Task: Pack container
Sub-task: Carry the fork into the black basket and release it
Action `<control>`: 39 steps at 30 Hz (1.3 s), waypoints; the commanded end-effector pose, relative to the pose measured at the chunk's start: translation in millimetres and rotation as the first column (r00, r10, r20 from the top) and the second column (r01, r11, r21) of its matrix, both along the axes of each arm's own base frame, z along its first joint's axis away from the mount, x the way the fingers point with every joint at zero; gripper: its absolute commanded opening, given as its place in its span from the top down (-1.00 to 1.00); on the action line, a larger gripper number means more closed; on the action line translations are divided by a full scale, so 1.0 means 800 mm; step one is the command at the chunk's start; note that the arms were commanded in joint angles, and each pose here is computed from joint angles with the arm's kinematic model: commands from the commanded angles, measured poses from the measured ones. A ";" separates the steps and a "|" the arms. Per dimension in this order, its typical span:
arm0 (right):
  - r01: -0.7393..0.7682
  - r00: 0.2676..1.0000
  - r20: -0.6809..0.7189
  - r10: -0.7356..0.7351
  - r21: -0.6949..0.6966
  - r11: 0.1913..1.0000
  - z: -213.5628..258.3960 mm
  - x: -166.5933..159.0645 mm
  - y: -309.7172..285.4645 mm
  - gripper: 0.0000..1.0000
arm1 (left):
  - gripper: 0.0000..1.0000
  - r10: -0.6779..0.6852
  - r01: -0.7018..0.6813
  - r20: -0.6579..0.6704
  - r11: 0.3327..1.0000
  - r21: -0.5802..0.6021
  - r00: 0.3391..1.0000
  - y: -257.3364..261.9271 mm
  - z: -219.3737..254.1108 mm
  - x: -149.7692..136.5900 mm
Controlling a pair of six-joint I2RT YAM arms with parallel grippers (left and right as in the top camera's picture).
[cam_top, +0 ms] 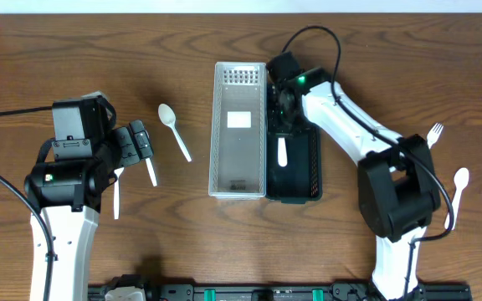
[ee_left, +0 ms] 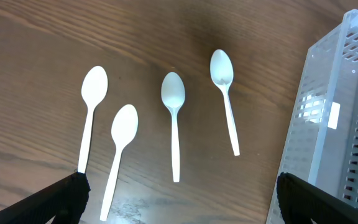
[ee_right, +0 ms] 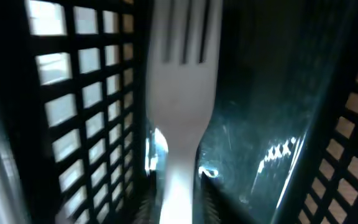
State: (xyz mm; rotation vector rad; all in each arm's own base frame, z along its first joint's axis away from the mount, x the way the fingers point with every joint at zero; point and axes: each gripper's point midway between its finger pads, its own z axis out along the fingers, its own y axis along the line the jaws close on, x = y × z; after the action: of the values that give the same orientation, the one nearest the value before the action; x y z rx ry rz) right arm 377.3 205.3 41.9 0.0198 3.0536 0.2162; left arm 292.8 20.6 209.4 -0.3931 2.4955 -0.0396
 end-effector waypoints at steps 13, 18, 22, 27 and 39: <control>0.377 0.840 0.428 -0.334 -0.016 0.926 0.231 0.070 -0.210 -0.04 | -0.96 0.013 -0.013 0.016 1.000 0.000 1.000 0.002 0.008 0.002; 0.600 0.744 0.379 -0.550 -0.016 0.800 0.228 0.044 -0.358 -0.18 | -0.96 0.013 -0.013 0.016 1.000 -0.001 1.000 0.002 0.008 0.002; 0.677 0.724 0.255 -0.641 -0.082 0.732 0.173 0.018 -0.437 -0.20 | -0.96 0.013 -0.013 0.016 1.000 -0.001 1.000 0.002 0.008 0.002; 0.690 0.723 0.095 -0.684 -0.124 0.713 0.095 0.006 -0.475 -0.22 | -0.96 0.013 -0.013 0.016 1.000 -0.001 1.000 0.002 0.008 0.002; 0.655 0.719 -0.129 -0.683 -0.206 0.727 -0.026 -0.006 -0.471 -0.23 | -0.96 0.013 -0.013 0.016 1.000 -0.001 1.000 0.002 0.008 0.002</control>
State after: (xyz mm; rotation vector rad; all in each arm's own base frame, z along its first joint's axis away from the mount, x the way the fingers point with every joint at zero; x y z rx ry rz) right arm 374.7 -176.8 32.0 1.2178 2.9359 -0.0806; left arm 292.8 20.6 209.4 -0.3936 2.4954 -0.0397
